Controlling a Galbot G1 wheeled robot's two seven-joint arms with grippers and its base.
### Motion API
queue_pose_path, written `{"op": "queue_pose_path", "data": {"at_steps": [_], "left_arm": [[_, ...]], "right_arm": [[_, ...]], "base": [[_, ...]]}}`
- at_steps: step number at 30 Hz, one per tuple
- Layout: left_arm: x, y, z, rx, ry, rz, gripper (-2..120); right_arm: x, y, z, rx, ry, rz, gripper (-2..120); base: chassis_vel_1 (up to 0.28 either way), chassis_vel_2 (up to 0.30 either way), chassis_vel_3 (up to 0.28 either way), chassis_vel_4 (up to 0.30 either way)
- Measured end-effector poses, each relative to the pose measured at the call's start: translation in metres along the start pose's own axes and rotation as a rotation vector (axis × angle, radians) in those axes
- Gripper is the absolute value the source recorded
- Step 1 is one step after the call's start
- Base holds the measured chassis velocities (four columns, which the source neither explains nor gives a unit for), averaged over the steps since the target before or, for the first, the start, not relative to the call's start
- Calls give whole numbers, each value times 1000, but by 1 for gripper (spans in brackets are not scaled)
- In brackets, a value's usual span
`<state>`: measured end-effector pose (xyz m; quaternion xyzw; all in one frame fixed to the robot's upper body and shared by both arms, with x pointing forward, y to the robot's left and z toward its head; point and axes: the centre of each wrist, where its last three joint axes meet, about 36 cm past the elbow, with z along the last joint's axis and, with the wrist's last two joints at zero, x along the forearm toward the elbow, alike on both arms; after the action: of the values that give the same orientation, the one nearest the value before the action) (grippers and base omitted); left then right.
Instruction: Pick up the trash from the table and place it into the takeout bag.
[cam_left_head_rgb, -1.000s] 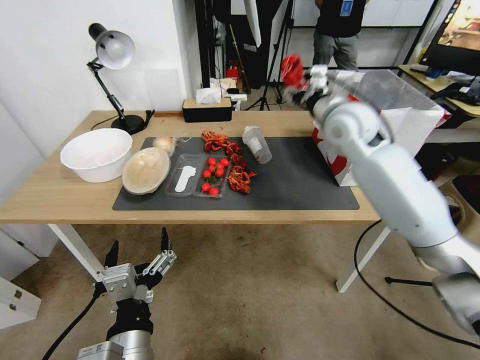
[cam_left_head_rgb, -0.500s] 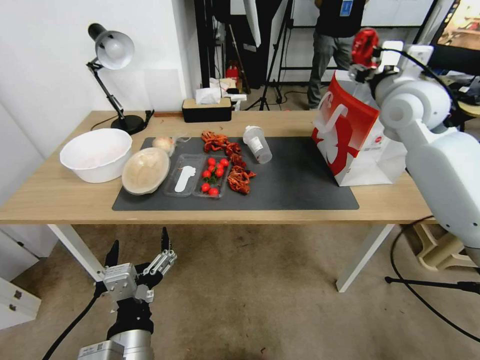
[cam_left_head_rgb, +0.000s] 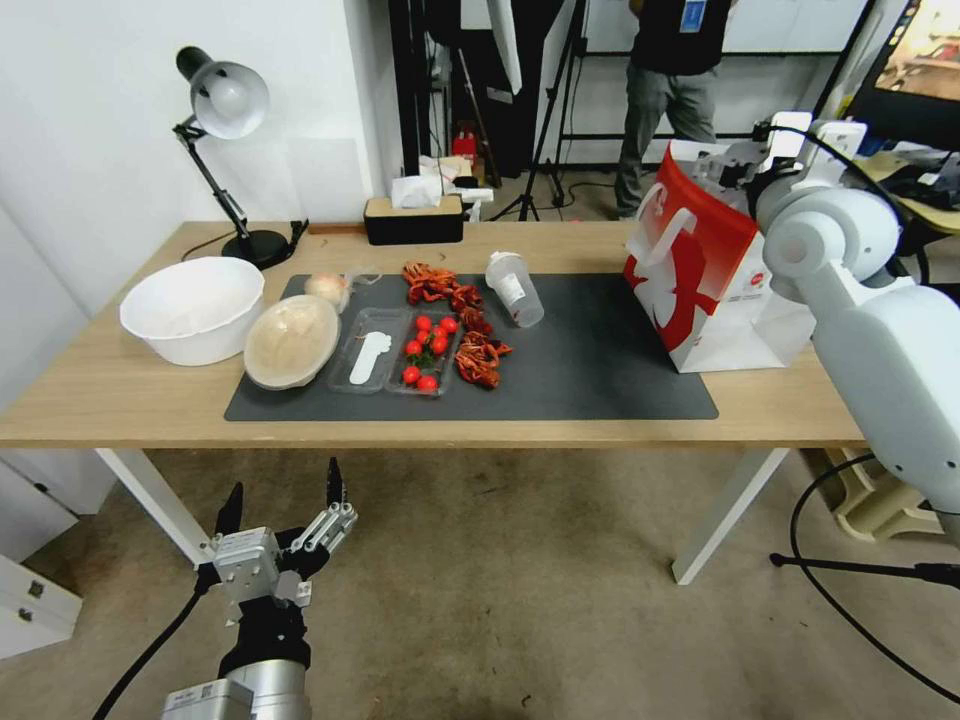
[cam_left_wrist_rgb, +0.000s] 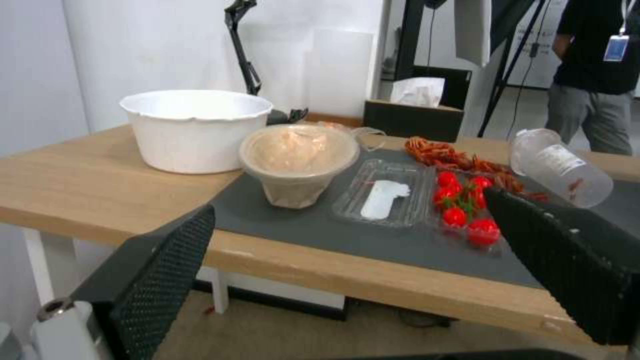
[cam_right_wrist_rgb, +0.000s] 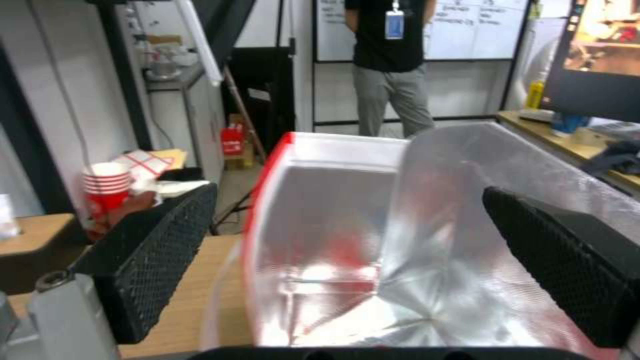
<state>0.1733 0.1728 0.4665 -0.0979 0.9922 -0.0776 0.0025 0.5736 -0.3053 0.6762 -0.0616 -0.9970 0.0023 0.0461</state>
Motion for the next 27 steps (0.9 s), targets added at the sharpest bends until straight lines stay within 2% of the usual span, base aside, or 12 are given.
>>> {"op": "queue_pose_path", "data": {"at_steps": [8,17,21,27], "left_arm": [[0,0,-2,2,-3,1,100],[2,0,-3,3,-2,2,100],[3,-1,-3,3,-5,9,100],[3,-1,-3,2,-6,11,100]], "right_arm": [[12,11,1,-2,-20,-52,100],[53,27,7,-6,-44,-190,100],[102,35,45,4,-83,-284,100],[131,32,79,-7,-118,-308,100]], "base": [[0,0,0,0],[0,0,0,0],[0,0,0,0],[0,0,0,0]]}}
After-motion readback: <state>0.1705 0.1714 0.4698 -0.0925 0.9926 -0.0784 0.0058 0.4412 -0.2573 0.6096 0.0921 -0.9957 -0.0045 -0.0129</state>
